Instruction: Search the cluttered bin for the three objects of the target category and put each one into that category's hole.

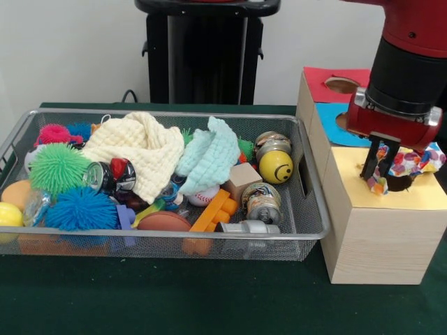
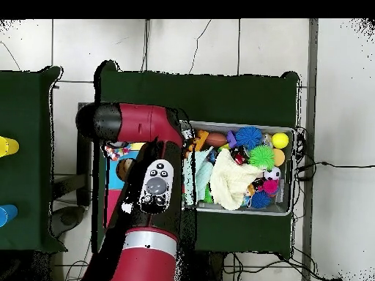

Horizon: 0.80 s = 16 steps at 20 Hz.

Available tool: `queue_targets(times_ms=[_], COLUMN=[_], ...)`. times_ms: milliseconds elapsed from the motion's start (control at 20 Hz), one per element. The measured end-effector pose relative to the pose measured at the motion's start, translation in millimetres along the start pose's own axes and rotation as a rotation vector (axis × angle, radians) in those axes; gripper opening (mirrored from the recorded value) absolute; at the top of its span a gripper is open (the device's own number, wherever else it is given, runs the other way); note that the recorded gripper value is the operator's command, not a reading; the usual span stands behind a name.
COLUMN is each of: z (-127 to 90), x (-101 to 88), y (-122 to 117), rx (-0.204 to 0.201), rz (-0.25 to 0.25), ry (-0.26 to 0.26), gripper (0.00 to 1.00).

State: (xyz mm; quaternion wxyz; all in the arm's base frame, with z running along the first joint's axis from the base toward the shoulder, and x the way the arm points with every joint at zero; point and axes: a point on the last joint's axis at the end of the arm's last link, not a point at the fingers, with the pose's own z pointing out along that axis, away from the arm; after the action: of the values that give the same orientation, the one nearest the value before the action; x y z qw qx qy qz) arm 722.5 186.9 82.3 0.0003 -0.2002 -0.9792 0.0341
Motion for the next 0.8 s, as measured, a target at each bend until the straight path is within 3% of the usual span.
queue_targets(times_ms=[800], z=[0.6], x=[-4.7], y=[-0.6], rx=[-0.041], rz=[-0.046], ry=[0.011], gripper=[0.0])
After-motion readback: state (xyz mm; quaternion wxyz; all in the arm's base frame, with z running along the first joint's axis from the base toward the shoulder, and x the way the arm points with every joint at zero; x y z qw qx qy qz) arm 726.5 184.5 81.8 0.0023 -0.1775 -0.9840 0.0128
